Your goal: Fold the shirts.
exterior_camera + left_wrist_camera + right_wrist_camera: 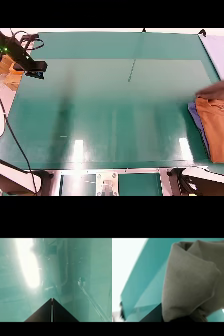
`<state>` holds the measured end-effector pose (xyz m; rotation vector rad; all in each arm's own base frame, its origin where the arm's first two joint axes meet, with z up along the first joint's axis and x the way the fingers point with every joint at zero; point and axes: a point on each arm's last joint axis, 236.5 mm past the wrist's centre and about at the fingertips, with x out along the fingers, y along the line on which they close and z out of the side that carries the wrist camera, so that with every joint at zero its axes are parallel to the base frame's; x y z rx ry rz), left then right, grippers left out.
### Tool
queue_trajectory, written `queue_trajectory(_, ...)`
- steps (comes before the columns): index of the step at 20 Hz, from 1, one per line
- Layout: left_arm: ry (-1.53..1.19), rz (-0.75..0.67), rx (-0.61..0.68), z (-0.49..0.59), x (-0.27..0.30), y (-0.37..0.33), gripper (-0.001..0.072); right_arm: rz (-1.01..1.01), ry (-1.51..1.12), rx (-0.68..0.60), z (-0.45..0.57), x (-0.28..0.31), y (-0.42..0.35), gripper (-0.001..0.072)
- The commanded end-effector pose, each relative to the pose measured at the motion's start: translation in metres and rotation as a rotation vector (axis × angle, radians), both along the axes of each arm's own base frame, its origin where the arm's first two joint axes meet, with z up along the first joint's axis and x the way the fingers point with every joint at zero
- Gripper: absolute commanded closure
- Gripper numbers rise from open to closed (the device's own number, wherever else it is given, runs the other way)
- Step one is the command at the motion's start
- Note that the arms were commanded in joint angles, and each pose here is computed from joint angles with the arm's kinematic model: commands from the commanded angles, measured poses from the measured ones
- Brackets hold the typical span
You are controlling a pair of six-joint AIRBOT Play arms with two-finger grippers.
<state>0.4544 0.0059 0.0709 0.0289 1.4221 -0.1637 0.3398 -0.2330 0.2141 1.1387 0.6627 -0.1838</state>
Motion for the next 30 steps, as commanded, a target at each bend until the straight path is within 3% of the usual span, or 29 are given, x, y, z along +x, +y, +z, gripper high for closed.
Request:
queue_trajectory(1, -0.001, -0.002, -0.011, 0.0, 0.0, -0.002, 0.0674, -0.31, 0.347, -0.008, -0.034, -0.126, -0.054, 0.07)
queue_trajectory(4, -0.002, -0.003, -0.011, 0.0, 0.0, -0.002, 0.0675, -0.428, 0.603, -0.007, -0.056, -0.198, -0.058, 0.0699)
queue_trajectory(9, -0.003, -0.008, -0.018, 0.0, 0.0, -0.004, 0.0675, -0.423, 0.875, 0.058, -0.108, -0.242, -0.043, 0.0698)
queue_trajectory(10, -0.005, -0.008, -0.018, 0.001, 0.001, -0.004, 0.0674, -0.417, 0.932, 0.072, -0.12, -0.251, -0.039, 0.0657)
queue_trajectory(12, -0.005, -0.007, -0.018, 0.001, 0.001, -0.004, 0.0675, -0.408, 0.967, 0.12, -0.139, -0.255, -0.031, 0.0068)
queue_trajectory(13, -0.006, -0.008, -0.02, 0.001, 0.001, -0.005, 0.0674, -0.403, 0.958, 0.128, -0.143, -0.252, -0.031, 0.0058)
queue_trajectory(15, -0.007, -0.009, -0.02, 0.001, 0.001, -0.005, 0.0675, -0.366, 0.854, 0.139, -0.14, -0.22, -0.029, 0.0065)
queue_trajectory(16, -0.008, -0.02, -0.029, 0.001, 0.001, -0.008, 0.0675, -0.333, 0.772, 0.125, -0.136, -0.195, -0.028, 0.0141)
queue_trajectory(17, -0.005, -0.025, -0.04, 0.001, 0.001, -0.012, 0.0675, -0.258, 0.674, 0.09, -0.129, -0.162, -0.023, 0.0477)
queue_trajectory(18, -0.003, -0.035, -0.057, 0.002, 0.0, -0.019, 0.0676, -0.175, 0.594, 0.048, -0.123, -0.129, -0.013, 0.0664)
queue_trajectory(23, 0.12, -0.125, -0.097, -0.023, -0.044, -0.078, 0.0676, 0.261, 0.465, -0.239, -0.129, -0.025, 0.101, 0.0699)
queue_trajectory(30, 0.131, -0.087, -0.124, -0.064, -0.171, -0.117, 0.0675, 0.751, 0.444, -0.342, -0.233, -0.078, 0.3, 0.0698)
